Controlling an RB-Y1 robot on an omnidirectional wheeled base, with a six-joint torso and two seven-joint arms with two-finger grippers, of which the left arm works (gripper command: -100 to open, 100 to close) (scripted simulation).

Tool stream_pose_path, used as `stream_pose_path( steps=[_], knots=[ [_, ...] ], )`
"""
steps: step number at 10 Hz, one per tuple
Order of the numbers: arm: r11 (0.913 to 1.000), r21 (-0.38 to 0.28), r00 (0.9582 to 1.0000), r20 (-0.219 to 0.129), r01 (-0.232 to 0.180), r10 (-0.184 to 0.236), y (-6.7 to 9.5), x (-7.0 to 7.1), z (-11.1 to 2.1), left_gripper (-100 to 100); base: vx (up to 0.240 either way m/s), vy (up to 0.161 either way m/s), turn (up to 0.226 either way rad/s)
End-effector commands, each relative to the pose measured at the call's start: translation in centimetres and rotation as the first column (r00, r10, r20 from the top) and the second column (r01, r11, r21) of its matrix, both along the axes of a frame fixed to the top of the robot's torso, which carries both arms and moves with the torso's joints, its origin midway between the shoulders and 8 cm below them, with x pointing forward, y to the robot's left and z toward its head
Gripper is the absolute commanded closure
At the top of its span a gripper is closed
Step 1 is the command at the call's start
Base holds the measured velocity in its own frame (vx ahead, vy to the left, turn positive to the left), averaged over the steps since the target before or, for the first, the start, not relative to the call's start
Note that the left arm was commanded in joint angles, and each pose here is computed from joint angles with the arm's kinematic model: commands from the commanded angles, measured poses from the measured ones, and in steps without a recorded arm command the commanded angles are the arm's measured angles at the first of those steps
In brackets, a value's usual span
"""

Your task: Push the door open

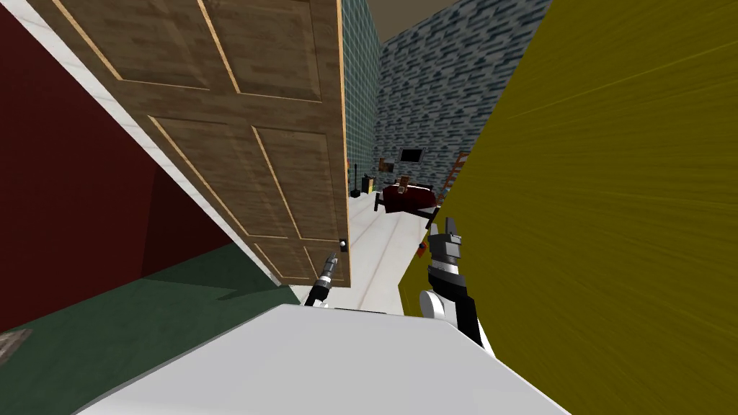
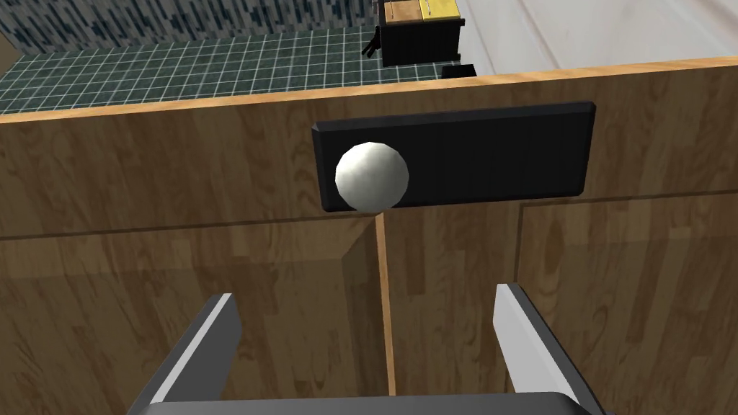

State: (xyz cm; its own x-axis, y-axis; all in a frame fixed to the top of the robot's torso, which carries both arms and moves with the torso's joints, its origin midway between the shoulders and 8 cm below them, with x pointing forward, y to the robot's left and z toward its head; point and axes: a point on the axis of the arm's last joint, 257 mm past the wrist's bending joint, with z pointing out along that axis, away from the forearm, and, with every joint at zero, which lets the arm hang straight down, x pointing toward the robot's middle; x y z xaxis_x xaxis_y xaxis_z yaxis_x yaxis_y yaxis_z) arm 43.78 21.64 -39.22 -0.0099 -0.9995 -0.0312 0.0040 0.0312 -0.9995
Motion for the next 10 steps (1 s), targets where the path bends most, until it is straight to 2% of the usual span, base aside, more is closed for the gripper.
stream_pose_path(
  steps=[1, 4, 5, 6, 10],
  knots=[
    [1.0000, 0.001, 1.0000, 0.002, -0.004, 0.004, 0.17, 0.05, 0.01, -100, 0.222, -0.008, -0.031],
    [0.9998, -0.012, 0.9999, 0.007, -0.013, 0.013, -0.08, 0.06, 0.05, -100, 0.231, -0.012, -0.026],
    [0.9999, -0.009, 0.9999, 0.006, -0.011, 0.011, 0.01, 0.05, 0.03, -100, 0.087, -0.019, 0.005],
    [0.9999, -0.009, 0.9999, 0.006, -0.011, 0.011, 0.01, 0.05, 0.03, 100, -0.016, 0.003, 0.007],
    [0.9999, -0.009, 0.9999, 0.006, -0.011, 0.011, 0.01, 0.05, 0.03, 100, -0.020, 0.003, -0.006]
  ],
)
